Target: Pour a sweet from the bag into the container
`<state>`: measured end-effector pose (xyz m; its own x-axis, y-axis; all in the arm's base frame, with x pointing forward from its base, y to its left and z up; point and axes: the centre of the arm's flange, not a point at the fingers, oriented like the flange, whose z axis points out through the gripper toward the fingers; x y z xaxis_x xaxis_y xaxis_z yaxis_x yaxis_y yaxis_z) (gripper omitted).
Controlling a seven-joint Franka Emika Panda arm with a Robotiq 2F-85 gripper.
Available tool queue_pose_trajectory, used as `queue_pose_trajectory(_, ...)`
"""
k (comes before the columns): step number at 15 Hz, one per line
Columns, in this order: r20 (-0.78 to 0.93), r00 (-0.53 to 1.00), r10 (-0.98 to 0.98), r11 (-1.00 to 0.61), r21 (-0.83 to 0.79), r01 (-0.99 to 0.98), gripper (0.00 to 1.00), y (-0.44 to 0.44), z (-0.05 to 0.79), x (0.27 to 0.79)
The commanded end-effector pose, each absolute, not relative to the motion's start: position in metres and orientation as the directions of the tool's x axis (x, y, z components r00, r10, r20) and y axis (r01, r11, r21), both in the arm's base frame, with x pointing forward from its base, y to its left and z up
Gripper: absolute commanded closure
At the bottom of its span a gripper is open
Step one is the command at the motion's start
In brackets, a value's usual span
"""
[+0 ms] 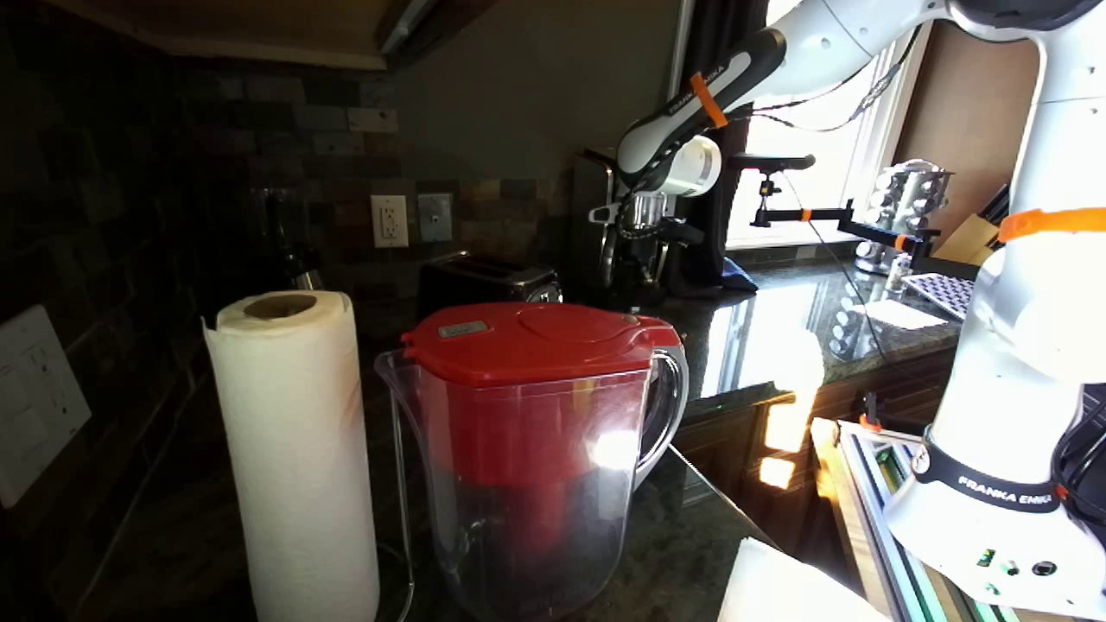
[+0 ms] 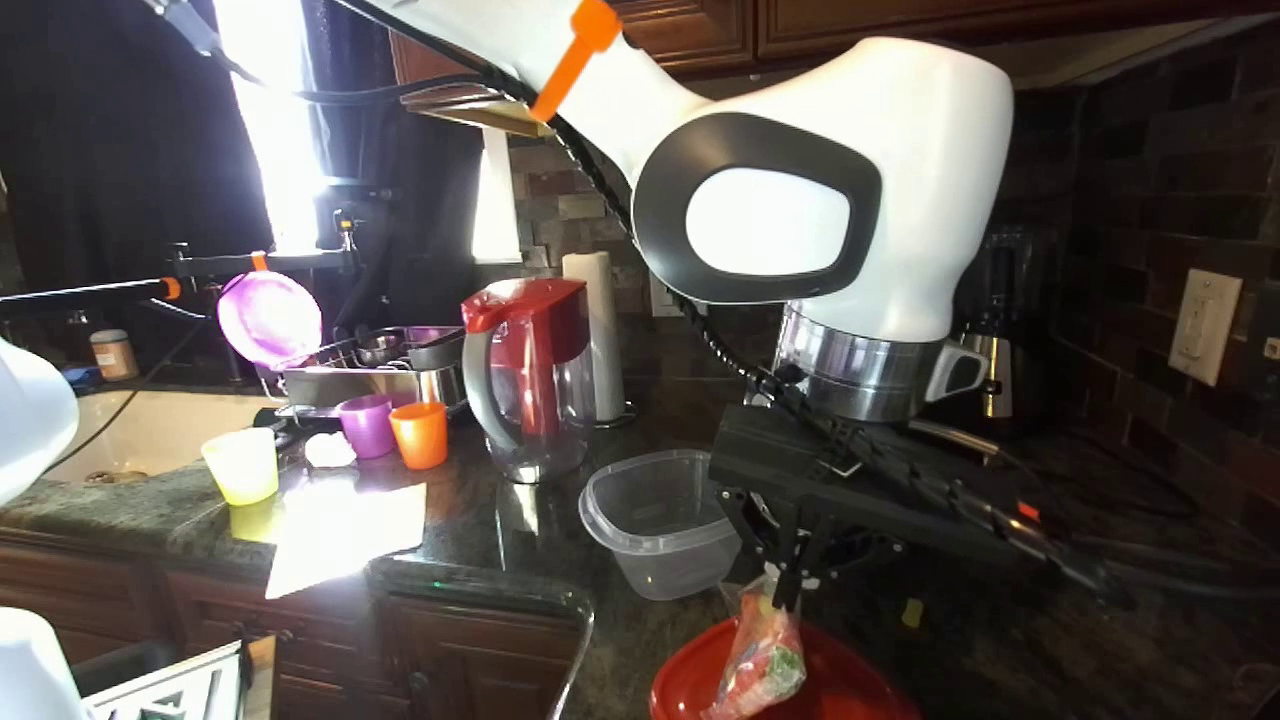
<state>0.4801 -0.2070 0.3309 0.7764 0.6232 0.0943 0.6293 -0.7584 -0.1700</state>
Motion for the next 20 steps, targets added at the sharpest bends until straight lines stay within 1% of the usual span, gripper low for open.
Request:
queue_pose_trajectory(1, 0.127, 0.753, 0.646, -0.724, -0.212, 0.657, 1.0, -0.21, 0.341, 0.477)
queue_pose_trajectory(10, 0.151, 0.724, 0.673, -0.687, -0.233, 0.688, 1.0, -0.215, 0.357, 0.478)
queue_pose_trajectory(20, 0.186, 0.582, 0.792, -0.576, -0.087, 0.813, 1.0, -0.179, 0.418, 0.459)
